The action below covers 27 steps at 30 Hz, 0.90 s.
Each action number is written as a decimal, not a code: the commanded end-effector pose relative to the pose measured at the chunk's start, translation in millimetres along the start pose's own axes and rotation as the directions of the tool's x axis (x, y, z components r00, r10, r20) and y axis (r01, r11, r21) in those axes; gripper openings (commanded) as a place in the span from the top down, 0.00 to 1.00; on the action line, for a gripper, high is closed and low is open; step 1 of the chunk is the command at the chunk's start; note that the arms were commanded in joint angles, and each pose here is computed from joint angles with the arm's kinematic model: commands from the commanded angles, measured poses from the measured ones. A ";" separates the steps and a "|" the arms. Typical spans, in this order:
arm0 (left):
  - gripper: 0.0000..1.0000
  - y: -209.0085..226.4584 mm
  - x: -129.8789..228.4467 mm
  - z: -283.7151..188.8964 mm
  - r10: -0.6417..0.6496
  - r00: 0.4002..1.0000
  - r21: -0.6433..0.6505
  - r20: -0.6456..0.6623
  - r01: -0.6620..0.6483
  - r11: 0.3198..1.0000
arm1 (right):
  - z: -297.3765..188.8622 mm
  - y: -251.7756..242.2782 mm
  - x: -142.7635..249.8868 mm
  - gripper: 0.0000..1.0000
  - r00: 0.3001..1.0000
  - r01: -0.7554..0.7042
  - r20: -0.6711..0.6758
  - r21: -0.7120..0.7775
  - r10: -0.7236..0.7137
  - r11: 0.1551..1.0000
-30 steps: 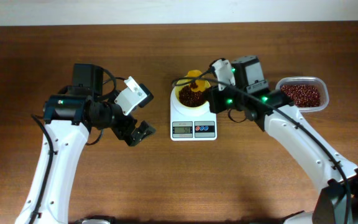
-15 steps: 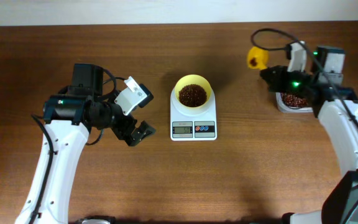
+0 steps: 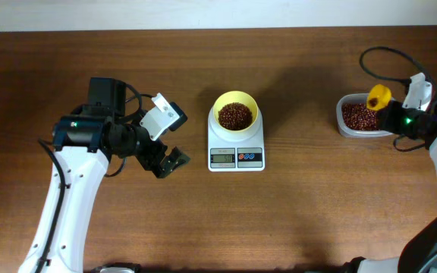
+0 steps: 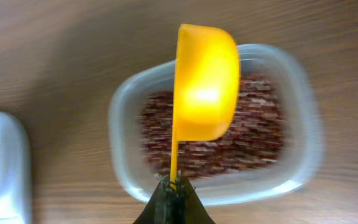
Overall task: Scoop item into bowl and weigh 50g on scale
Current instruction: 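Return the scoop over the bean tub with the right gripper, then lower the scoop onto the table right of the scale and release it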
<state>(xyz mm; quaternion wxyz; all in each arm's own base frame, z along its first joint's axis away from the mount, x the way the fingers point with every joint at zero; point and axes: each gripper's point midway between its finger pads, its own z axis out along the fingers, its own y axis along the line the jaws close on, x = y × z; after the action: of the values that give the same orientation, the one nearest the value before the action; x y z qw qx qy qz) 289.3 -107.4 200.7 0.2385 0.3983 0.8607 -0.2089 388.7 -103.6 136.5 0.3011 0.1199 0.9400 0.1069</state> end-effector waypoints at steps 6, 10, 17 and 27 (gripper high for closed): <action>0.01 -1.3 -1.9 -0.1 0.020 1.000 0.009 0.010 -0.020 1.000 | -67.8 -32.9 -15.9 0.96 0.993 0.031 0.098 0.332 -0.067 0.943; 0.01 -1.3 -1.9 -0.1 0.020 1.000 0.009 0.010 -0.020 1.000 | -58.4 -13.0 -3.5 0.96 0.992 0.111 0.023 0.313 -0.124 0.943; 0.01 -1.3 -1.9 -0.1 0.020 1.000 0.009 0.010 -0.020 1.000 | -54.4 -14.8 3.0 0.96 0.986 0.164 -0.037 0.413 -0.163 0.896; 0.01 -1.3 -1.9 -0.1 0.020 1.000 0.009 0.010 -0.020 1.000 | -72.6 115.1 120.8 0.96 0.897 -0.141 -0.441 -0.320 -0.015 0.937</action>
<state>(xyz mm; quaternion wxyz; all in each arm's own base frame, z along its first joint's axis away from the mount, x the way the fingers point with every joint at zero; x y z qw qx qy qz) 289.7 -107.4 200.8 0.2393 0.3985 0.8605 -0.2086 275.2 20.0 158.7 0.0969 0.1045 0.9502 0.2771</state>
